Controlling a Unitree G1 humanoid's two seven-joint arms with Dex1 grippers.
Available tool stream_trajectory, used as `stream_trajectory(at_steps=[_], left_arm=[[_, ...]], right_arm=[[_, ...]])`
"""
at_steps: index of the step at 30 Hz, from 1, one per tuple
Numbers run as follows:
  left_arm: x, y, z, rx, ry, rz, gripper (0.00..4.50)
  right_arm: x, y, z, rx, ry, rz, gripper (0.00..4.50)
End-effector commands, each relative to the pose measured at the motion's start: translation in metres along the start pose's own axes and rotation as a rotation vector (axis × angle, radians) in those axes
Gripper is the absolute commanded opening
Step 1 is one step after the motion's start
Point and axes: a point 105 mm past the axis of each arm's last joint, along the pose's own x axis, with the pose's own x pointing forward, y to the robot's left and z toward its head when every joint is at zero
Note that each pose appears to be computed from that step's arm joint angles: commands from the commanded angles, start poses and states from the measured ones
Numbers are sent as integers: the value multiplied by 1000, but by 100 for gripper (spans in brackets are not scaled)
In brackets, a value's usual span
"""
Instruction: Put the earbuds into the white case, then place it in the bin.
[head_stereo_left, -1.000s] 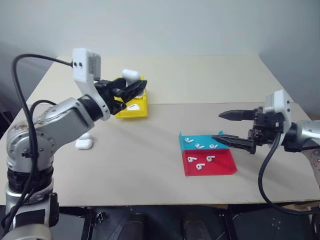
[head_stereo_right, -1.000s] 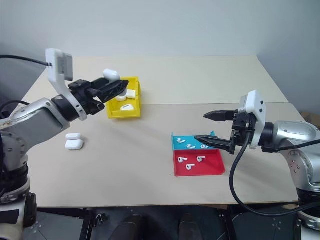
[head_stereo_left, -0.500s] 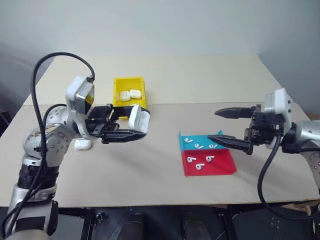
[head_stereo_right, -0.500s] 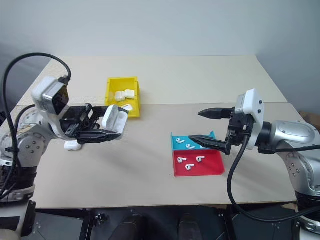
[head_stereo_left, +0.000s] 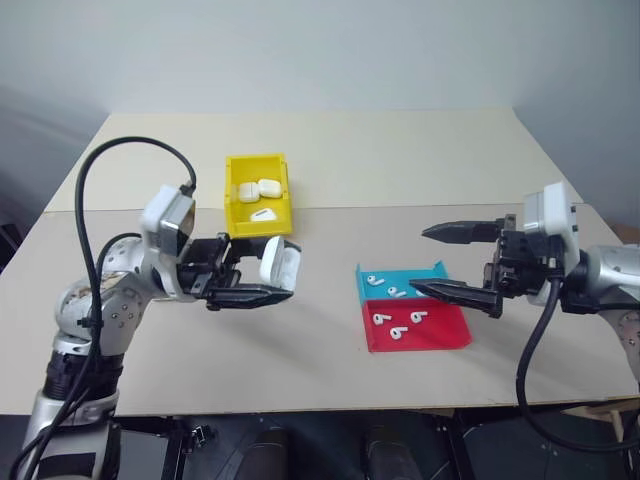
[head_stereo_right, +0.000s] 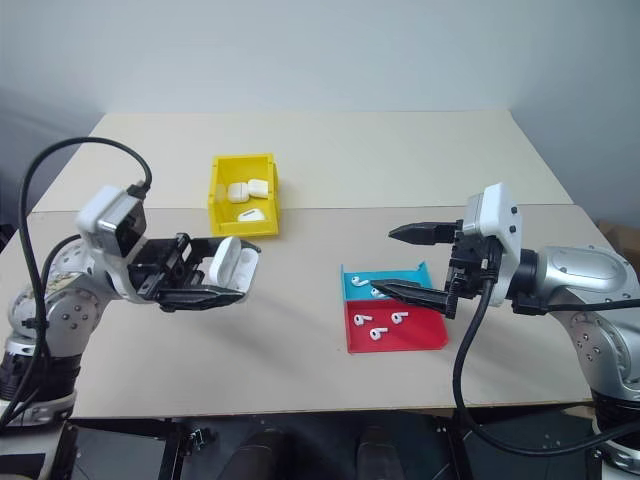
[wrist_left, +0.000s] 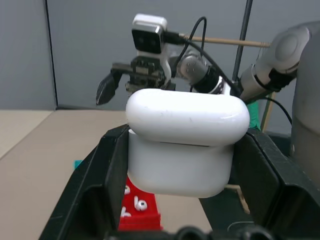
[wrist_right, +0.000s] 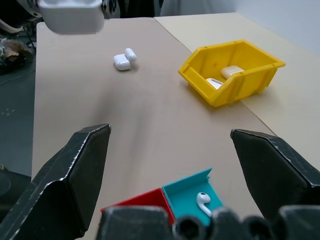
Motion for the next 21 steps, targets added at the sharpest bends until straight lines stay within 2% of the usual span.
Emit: stream_trajectory(at_steps=[1, 4, 8, 11, 15, 21], left_arm=[[-11, 6, -26, 56, 278, 110, 281], [-22, 17, -32, -43, 475, 225, 281], [-24, 16, -34, -143, 631, 251, 281], [-32, 19, -58, -268, 902, 359, 281], [-34, 12, -56, -463, 1014, 419, 281], [-45, 13, -74, -427, 1174, 529, 281]], right_arm=[[-3, 6, 8, -29, -3, 5, 450], [-5, 9, 7, -18, -1, 9, 450], [-4, 12, 4, -2, 1, 11, 450], [-3, 14, 2, 6, 6, 15, 450], [-3, 17, 0, 13, 13, 19, 450], [-3, 20, -2, 23, 5, 15, 450]])
